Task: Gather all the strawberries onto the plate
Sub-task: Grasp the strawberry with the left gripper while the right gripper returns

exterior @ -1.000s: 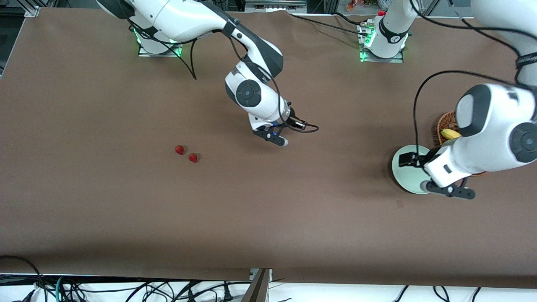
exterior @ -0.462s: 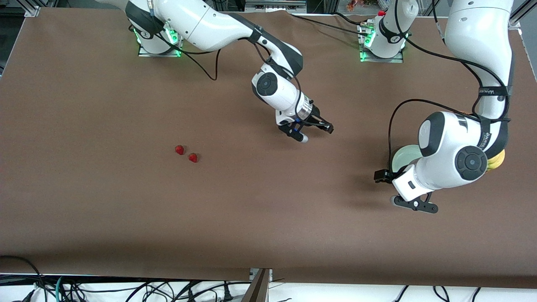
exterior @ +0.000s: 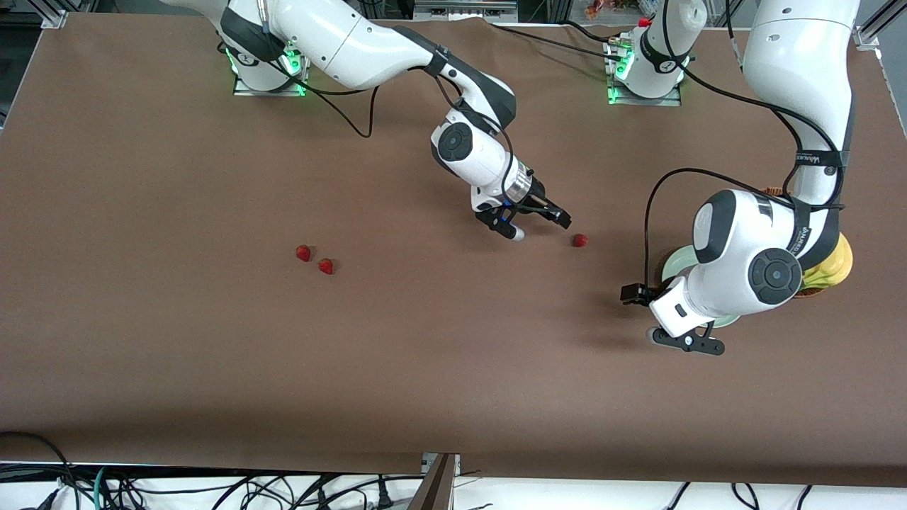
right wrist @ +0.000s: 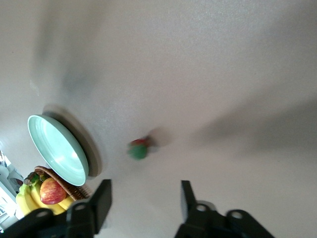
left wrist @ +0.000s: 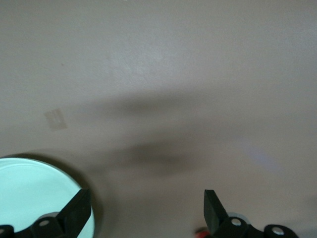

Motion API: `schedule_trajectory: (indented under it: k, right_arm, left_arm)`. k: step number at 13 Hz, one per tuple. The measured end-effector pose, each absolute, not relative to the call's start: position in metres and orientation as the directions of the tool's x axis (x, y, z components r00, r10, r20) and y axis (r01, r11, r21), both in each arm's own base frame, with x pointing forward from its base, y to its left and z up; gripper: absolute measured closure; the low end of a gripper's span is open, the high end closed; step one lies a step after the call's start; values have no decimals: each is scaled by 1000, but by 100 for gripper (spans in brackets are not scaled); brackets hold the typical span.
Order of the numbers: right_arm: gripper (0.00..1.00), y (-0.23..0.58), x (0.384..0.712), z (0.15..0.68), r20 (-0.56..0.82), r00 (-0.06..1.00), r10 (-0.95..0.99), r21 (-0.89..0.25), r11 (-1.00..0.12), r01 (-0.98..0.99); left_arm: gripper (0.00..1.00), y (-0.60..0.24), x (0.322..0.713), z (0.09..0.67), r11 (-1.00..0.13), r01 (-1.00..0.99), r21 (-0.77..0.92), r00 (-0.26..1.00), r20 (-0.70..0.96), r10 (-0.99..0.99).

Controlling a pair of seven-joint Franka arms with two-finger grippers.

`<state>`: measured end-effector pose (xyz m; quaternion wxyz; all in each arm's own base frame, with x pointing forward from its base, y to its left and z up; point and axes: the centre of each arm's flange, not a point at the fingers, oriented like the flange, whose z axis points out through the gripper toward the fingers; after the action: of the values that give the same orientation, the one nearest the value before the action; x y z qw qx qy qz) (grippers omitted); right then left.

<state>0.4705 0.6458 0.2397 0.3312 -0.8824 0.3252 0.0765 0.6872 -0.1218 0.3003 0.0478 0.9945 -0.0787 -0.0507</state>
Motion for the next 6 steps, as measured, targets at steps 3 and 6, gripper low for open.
schedule_trajectory:
  k: [3,6]
  right_arm:
    - [8,645,474,242,-346,777,-525,-537,-568,-623]
    - [7,631,486,241,-305,797,-521,-456,-655,-603]
  left_arm:
    - [0,-140,668,273,-981,-153,123,980,-109,-166]
    - [0,-151,634,245,-983,-139,123,980,-128,-155]
